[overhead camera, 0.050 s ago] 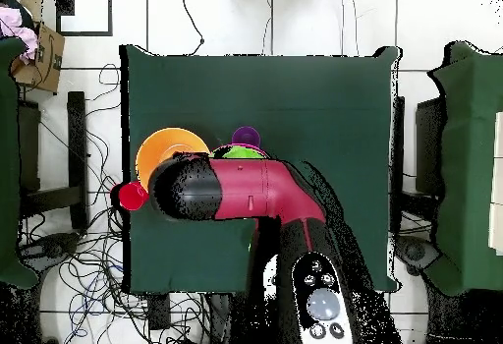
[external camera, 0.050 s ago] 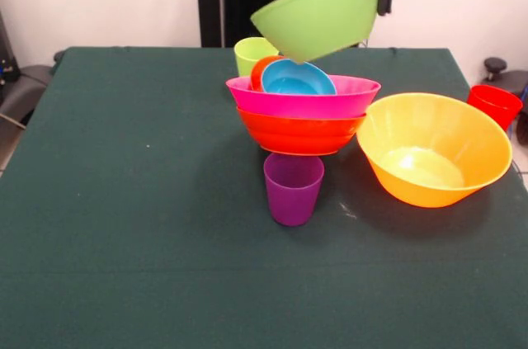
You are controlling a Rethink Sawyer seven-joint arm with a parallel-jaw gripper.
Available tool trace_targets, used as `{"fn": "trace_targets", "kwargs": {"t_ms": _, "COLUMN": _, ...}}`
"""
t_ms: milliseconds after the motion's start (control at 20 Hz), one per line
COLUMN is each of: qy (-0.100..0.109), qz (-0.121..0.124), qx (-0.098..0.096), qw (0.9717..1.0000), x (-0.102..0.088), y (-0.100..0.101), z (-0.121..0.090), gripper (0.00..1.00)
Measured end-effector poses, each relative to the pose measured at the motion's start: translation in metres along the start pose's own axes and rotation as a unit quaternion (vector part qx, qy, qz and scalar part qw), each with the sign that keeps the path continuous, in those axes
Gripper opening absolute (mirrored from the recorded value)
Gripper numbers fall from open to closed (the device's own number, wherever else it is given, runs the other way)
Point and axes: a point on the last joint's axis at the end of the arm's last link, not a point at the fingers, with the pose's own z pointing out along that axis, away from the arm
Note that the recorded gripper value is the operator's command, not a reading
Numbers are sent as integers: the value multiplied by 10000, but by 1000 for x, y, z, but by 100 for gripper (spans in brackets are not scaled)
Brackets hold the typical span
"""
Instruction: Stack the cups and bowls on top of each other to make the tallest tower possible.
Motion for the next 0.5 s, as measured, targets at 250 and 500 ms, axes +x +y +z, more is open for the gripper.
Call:
{"fn": "trace_targets", "kwargs": {"t_ms": 250, "qy": 43, "qz": 49, "qx": 39, "qw": 10000, "x": 3, "y": -6, "z": 21, "gripper": 0}}
{"fn": "trace_targets", "kwargs": {"t_ms": 500, "qy": 40, "qz": 153, "qx": 73, "qw": 9998, "x": 4, "y": -18, "z": 43, "gripper": 0}}
